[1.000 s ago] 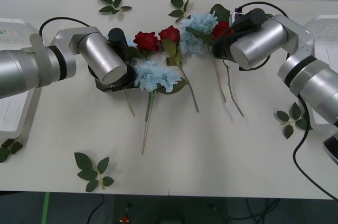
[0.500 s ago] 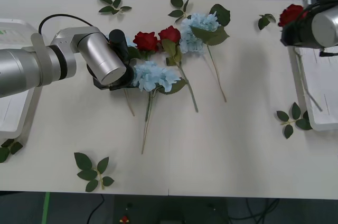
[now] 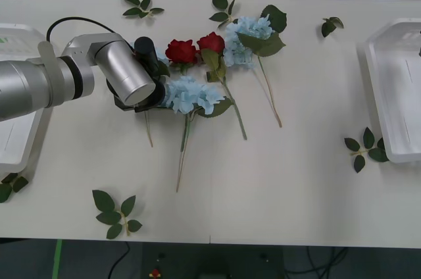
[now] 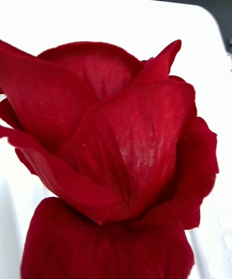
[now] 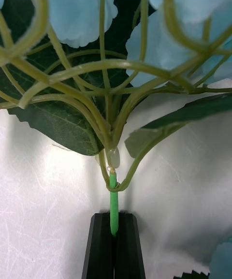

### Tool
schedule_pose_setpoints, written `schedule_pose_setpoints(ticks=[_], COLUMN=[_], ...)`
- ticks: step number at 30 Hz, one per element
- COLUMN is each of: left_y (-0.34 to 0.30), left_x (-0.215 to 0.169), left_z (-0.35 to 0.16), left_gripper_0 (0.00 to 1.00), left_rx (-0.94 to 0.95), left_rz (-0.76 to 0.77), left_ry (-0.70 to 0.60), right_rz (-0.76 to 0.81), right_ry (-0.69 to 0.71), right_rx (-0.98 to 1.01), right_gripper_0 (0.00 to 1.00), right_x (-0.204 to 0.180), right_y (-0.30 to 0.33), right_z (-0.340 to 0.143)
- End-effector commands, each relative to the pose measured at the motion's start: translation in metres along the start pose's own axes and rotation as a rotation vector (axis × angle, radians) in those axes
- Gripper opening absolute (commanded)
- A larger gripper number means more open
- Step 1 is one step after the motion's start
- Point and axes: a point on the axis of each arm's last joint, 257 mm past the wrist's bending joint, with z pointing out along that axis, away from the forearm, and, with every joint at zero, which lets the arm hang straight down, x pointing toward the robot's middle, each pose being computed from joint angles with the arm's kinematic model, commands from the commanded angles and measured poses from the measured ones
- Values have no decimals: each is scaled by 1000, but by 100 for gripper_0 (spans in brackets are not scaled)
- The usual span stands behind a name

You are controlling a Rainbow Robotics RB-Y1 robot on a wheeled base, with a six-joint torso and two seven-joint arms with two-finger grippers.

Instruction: Place the red flowers into the right box and the blue flowers into the left box. If a person shows an open palm, hand one flower to the person first, then continue sorting.

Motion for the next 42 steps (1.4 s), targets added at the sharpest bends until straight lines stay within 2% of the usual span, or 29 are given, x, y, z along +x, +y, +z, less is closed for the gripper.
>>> schedule_pose_setpoints(ticks=[1, 10, 17, 18, 19, 20, 21, 28, 35, 42], left_y=[6, 13, 22, 23, 26, 30, 36, 84, 180, 260], left_x=[-26, -110, -158, -167, -172, -179, -187, -199, -156, -126], left_z=[-4, -68, -128, -137, -141, -149, -155, -200, -228, -245], left_gripper_0=[0, 0, 0, 0, 0, 0, 0, 0, 0, 0], left_rx=[-13, 24, 124, 145, 153, 167, 178, 292, 264, 241], left_rz=[30, -56, -23, -6, 3, 25, 45, 123, 124, 115], left_ry=[-53, -90, -71, -87, -96, -114, -133, -233, -208, -220], right_rz=[-73, -117, -116, -111, -112, -109, -106, -93, -65, -41], right_ry=[-66, -85, -103, -104, -105, -105, -105, -106, -102, -31], right_rx=[100, 164, 173, 171, 172, 172, 171, 149, 101, 16], right_gripper_0=[0, 0, 0, 13, 43, 96, 100, 100, 100, 100], right_x=[-22, -18, -17, -17, -18, -18, -17, -18, -19, -16], right_y=[-56, -84, -92, -91, -92, -92, -91, -85, -71, -31], right_z=[0, 9, 14, 13, 13, 13, 13, 13, 12, -10])
